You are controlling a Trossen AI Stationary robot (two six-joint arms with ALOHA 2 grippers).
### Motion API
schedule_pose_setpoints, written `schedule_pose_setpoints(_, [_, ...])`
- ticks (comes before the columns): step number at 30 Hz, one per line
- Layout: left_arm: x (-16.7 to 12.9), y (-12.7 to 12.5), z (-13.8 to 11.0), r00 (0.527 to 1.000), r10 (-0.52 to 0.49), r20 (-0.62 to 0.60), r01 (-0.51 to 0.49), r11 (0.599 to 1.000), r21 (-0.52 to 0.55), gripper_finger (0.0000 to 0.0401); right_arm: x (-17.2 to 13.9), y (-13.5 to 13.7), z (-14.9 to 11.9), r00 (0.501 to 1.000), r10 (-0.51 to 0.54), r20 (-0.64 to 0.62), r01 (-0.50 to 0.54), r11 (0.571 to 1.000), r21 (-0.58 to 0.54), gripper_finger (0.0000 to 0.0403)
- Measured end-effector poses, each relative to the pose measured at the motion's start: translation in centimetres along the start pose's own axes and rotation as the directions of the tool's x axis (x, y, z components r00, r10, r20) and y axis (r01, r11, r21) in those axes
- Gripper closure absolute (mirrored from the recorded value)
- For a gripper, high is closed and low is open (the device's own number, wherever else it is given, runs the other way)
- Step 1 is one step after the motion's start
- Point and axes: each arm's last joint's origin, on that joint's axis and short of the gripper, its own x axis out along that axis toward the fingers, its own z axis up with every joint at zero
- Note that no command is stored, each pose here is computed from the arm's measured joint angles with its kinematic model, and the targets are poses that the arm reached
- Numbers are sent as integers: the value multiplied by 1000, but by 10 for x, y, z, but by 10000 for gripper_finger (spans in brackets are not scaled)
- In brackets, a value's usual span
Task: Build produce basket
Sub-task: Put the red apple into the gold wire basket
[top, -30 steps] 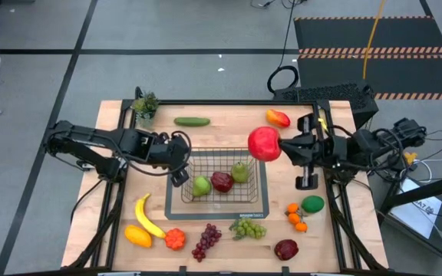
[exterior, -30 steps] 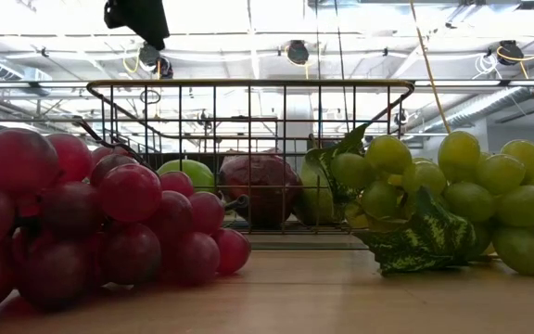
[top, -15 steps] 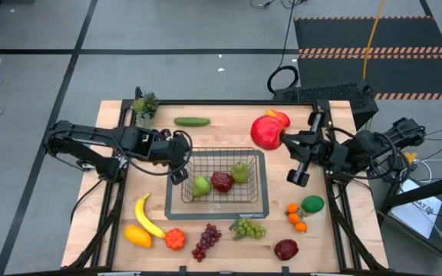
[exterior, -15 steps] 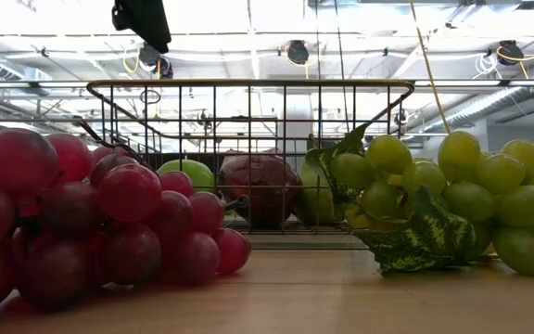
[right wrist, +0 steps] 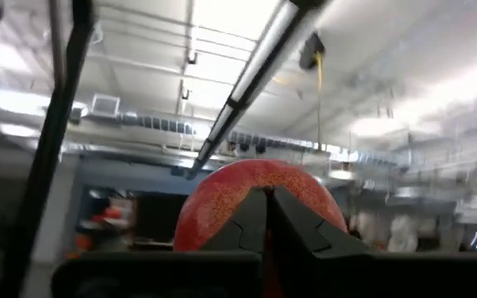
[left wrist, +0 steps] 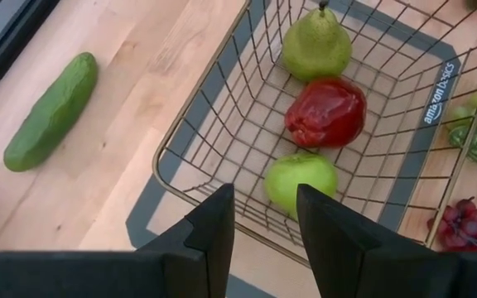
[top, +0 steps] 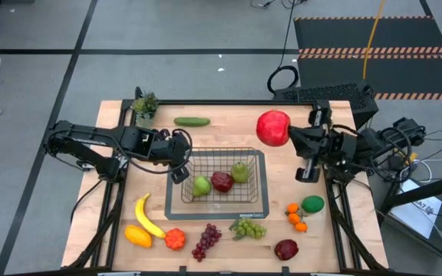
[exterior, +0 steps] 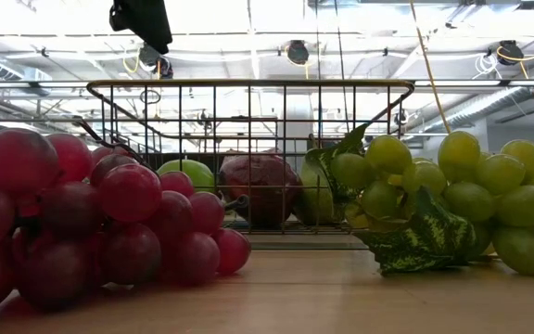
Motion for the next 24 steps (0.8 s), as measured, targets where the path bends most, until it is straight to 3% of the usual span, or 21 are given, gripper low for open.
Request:
schedule_pose_setpoints(3, [0,0,0,1000,12,7,-12,1000,0,270,5,3,0,994,-76,-76,88,982,170,401])
schedule_pose_setpoints(5, [0,1,0,1000,18,11,-18,1000,-2,270,12,6,3,986,-91,-139,119,970,210,401])
schedule_pose_setpoints(13, [0,1,0,1000,22,13,-21,995,-93,270,33,24,-1,904,5,-428,55,990,130,401])
schedule_pose_setpoints(21, [0,1,0,1000,23,13,-20,986,-168,270,33,28,-26,827,107,-552,35,970,241,401])
schedule_pose_setpoints(24, [0,1,0,1000,23,13,-20,980,-200,270,32,25,-39,772,122,-623,51,966,253,401])
